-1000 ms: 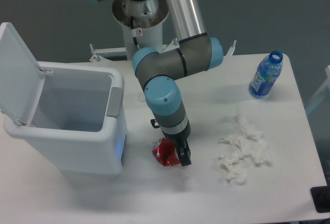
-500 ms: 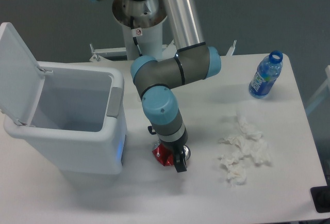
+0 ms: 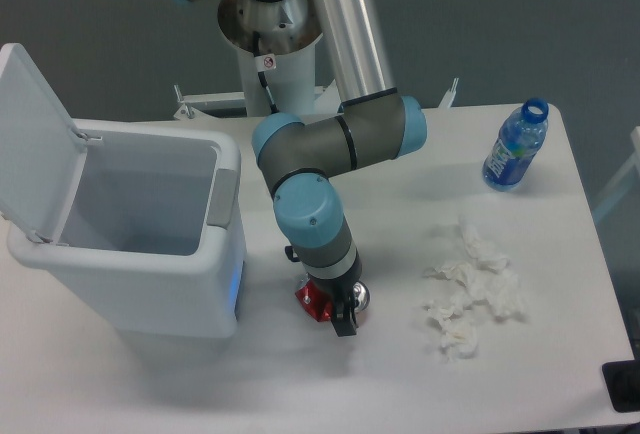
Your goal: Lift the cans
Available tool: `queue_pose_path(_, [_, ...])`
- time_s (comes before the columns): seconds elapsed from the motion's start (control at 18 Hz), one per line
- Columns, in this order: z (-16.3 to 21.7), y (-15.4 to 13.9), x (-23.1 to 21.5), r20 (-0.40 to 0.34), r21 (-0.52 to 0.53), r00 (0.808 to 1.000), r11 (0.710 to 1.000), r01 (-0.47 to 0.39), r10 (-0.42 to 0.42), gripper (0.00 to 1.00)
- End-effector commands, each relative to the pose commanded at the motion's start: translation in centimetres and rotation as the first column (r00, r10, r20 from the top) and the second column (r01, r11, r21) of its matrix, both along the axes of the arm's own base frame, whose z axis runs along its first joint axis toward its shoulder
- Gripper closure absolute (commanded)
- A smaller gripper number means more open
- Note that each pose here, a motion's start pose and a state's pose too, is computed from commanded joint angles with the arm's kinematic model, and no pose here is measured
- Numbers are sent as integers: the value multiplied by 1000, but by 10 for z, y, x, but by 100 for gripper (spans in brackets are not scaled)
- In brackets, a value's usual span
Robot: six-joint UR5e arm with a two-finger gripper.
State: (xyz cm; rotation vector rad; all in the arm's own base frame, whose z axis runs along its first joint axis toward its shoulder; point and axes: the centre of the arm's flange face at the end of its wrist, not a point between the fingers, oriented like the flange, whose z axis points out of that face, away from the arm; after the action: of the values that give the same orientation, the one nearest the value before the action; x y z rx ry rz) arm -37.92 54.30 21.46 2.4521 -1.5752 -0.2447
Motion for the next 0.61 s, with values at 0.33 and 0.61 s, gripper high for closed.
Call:
queue_pose_path(0.33, [-3,0,-3,-2,-7,1000,1000,-1,1,3])
queue_pose_path(0.61, [-6,2,-4,-1,-8,1000,1000,-5,5,3])
